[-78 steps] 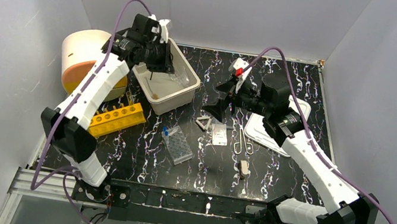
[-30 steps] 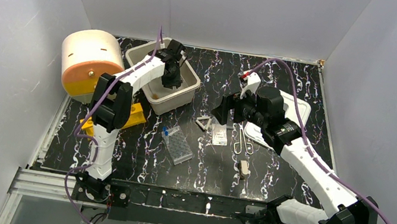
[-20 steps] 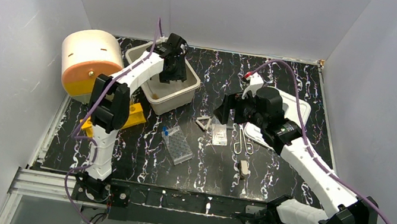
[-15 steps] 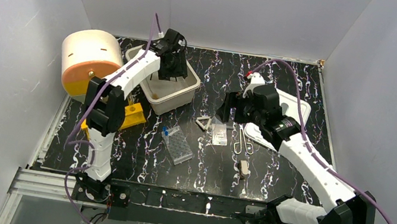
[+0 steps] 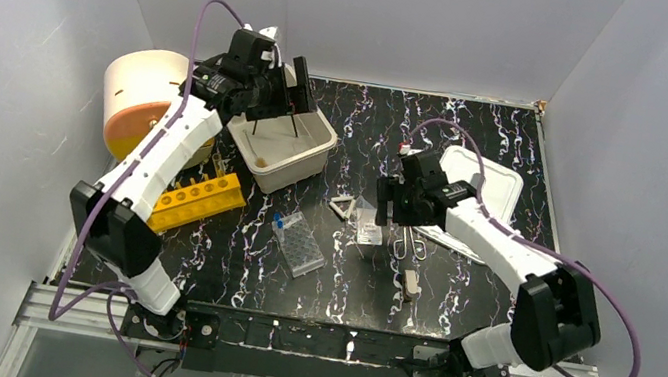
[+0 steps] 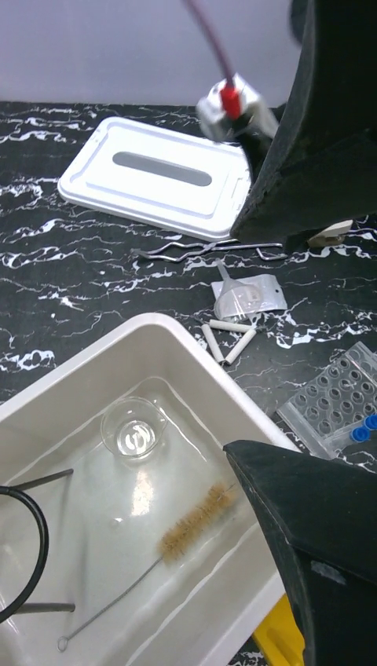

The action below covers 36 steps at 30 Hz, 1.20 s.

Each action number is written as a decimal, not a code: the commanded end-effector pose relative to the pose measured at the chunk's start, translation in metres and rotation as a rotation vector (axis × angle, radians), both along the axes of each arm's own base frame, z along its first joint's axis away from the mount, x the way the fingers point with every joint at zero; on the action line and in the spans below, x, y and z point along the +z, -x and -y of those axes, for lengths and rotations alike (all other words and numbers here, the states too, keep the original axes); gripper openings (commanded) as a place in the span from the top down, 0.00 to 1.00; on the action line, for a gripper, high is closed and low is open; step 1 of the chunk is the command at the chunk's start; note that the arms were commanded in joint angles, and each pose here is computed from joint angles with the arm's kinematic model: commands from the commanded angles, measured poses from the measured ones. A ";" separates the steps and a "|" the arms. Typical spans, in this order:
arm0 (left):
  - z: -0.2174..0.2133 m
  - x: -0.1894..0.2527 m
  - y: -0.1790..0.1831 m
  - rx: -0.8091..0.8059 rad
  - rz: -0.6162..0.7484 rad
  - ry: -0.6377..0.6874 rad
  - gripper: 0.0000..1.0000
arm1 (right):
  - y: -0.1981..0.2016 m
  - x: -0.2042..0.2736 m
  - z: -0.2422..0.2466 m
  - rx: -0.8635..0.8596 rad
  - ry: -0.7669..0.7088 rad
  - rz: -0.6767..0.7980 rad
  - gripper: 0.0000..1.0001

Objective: Organize the chemistry lab equipment

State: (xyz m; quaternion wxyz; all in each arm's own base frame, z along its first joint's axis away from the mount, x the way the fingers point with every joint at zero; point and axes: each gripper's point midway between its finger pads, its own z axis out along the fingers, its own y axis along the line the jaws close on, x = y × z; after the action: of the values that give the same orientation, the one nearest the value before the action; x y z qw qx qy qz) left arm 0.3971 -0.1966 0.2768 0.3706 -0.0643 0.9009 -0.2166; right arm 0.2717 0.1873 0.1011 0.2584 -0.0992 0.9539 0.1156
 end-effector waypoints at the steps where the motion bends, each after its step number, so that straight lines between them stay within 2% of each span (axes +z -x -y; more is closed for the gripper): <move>1: -0.004 0.012 0.024 -0.071 0.015 0.018 0.02 | -0.008 -0.001 -0.016 0.268 0.027 0.042 0.18; 9: 0.002 0.019 0.047 -0.155 0.009 0.089 0.02 | -0.047 -0.019 -0.022 0.489 0.146 0.193 0.35; 15: 0.008 0.030 0.038 -0.180 0.033 0.114 0.02 | -0.059 -0.032 -0.030 0.630 0.156 0.229 0.37; 18: 0.009 0.033 0.033 -0.188 0.044 0.106 0.02 | -0.059 -0.043 -0.032 0.718 0.161 0.226 0.49; 21: 0.010 0.034 0.032 -0.184 0.039 0.114 0.02 | -0.068 -0.047 -0.027 0.732 0.180 0.207 0.55; 27: 0.012 0.025 0.035 -0.193 0.015 0.124 0.02 | -0.082 -0.047 -0.026 0.733 0.179 0.218 0.54; 36: 0.013 0.021 0.031 -0.195 0.003 0.119 0.02 | -0.066 -0.064 -0.039 0.823 0.099 0.158 0.51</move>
State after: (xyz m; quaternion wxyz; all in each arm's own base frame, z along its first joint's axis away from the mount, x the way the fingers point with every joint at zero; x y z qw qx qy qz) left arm 0.3647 -0.2073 0.2949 0.3481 -0.0054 0.8894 -0.2962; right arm 0.3345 0.2095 0.0331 0.2549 -0.4710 0.8358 0.1211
